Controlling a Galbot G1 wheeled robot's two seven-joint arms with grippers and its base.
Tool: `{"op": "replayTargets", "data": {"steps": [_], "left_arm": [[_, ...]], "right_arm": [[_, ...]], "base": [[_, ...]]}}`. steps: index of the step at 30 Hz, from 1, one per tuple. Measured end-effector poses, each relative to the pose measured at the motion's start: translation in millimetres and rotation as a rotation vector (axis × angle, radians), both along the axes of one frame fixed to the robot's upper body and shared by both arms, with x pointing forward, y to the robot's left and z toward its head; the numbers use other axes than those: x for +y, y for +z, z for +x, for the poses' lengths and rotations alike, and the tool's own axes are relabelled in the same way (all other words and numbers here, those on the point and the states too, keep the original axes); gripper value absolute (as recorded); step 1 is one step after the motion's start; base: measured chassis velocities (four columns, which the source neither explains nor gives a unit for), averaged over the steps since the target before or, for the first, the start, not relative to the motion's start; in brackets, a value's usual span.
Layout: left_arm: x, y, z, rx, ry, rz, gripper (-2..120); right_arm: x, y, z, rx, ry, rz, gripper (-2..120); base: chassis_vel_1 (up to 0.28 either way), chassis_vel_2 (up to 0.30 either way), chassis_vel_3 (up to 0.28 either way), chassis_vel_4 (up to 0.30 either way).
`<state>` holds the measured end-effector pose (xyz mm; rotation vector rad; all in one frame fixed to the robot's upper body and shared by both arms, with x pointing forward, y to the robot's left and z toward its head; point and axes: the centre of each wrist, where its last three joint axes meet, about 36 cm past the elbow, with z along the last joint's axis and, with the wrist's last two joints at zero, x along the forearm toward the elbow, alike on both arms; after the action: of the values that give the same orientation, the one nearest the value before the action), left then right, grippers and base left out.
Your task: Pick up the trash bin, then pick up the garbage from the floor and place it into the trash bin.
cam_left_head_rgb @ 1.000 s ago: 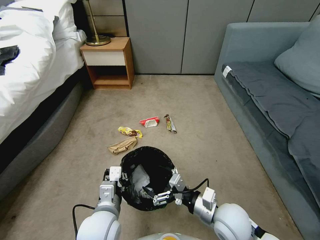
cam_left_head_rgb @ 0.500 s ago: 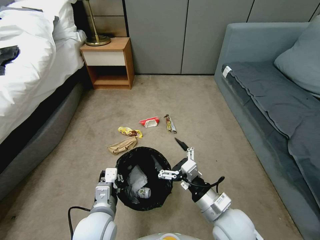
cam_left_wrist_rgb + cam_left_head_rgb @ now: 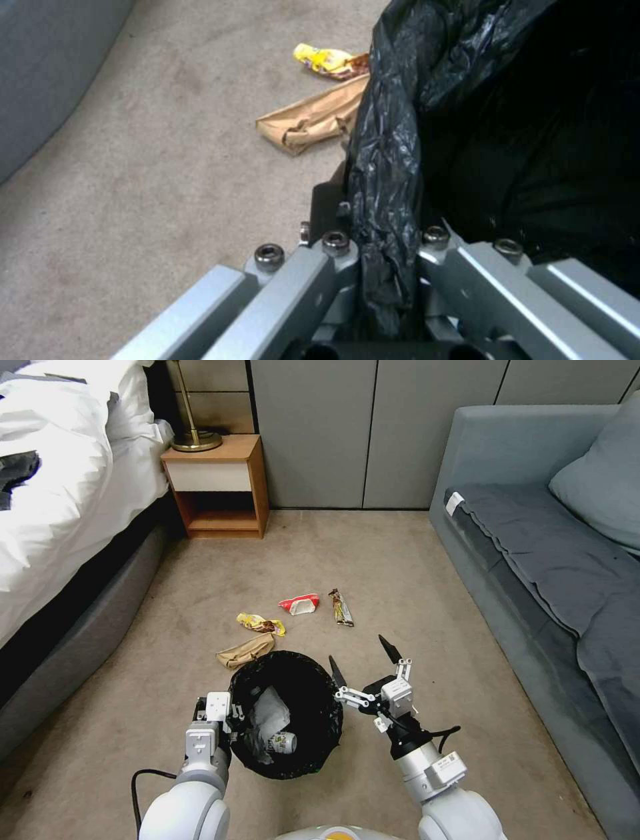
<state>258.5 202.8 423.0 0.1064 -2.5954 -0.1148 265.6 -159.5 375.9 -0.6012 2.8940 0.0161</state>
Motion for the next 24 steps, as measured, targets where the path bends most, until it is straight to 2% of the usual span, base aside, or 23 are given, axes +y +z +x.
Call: {"op": "replayTargets", "data": {"steps": [8, 24], "left_arm": [[2.5, 3.9, 0.7, -0.009, 0.004, 0.001, 1], [5.8, 5.4, 0.7, -0.012, 0.015, 0.004, 1]], "right_arm": [[-0.2, -6.8, 4.4, 0.003, -0.017, 0.009, 100], [-1.8, -10.4, 6.8, 0.005, -0.01, 0.004, 100]], "base": [[0.025, 0.027, 0.032, 0.031], [0.103, 0.098, 0.096, 0.1]]}}
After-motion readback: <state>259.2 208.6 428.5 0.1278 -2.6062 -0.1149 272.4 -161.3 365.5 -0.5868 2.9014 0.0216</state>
